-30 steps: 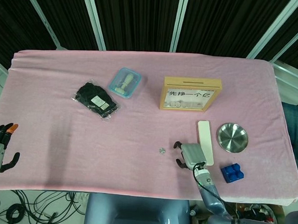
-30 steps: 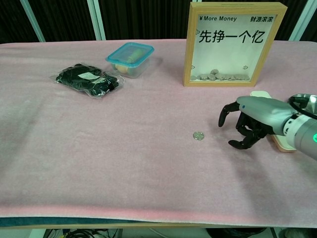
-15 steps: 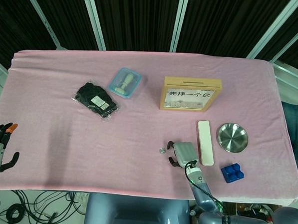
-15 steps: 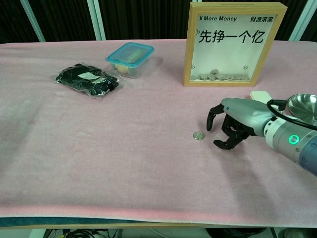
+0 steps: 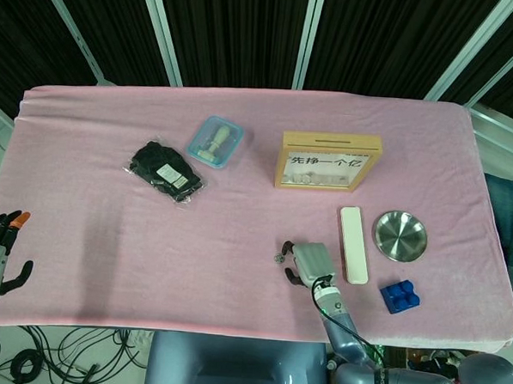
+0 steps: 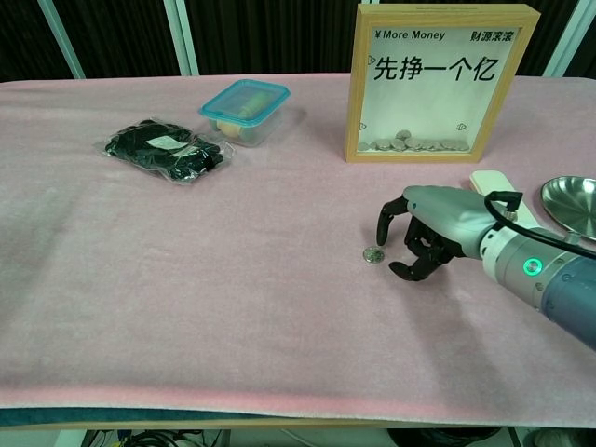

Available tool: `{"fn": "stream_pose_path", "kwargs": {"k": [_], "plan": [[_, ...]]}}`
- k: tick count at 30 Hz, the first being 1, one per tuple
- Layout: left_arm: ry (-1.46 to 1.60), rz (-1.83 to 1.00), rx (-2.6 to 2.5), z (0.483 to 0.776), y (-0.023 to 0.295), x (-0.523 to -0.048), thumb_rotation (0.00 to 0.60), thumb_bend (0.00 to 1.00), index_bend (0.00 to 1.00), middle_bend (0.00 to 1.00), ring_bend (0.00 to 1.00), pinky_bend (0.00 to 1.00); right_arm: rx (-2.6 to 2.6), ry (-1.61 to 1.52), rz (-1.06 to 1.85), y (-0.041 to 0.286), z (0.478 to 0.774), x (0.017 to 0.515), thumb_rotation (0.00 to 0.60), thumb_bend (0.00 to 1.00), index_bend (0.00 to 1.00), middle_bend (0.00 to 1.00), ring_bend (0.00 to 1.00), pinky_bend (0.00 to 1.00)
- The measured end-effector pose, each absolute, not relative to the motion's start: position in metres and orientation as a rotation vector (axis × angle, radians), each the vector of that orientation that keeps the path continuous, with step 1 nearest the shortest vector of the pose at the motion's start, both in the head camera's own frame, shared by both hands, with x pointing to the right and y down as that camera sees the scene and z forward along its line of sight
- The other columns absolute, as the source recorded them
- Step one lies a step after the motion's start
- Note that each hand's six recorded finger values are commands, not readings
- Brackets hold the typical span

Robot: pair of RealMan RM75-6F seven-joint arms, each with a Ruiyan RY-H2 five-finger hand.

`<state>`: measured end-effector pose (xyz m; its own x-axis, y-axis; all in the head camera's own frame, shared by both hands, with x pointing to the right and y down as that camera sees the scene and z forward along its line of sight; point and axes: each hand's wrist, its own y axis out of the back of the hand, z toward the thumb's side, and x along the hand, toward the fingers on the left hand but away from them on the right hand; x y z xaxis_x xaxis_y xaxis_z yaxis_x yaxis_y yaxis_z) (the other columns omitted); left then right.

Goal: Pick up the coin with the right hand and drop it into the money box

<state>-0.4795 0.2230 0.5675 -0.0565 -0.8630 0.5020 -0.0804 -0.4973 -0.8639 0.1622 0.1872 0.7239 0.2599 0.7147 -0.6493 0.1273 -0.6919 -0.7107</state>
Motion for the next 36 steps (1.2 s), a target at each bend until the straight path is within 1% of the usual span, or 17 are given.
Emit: {"fn": "stream_pose_path", "kwargs": {"k": [12,36], "plan": [[1.023,-1.621,-1.602,0.567,0.223,-0.48,0.6,0.4,0.1,0.05,0.03,0.0,-1.991,-0.752,1.431,0.189,0.728,0.152,0.6,0.31,0.42,0.91,0.98,1.0],[1.02,-1.624,-1.6,0.567,0.223,-0.481,0.6,0.4,0.1,0.05,0.03,0.0,-1.988,-0.752,1.424,0.193,0.733,0.151,0.6,0.31,0.43,0.91,0.98,1.0]]}}
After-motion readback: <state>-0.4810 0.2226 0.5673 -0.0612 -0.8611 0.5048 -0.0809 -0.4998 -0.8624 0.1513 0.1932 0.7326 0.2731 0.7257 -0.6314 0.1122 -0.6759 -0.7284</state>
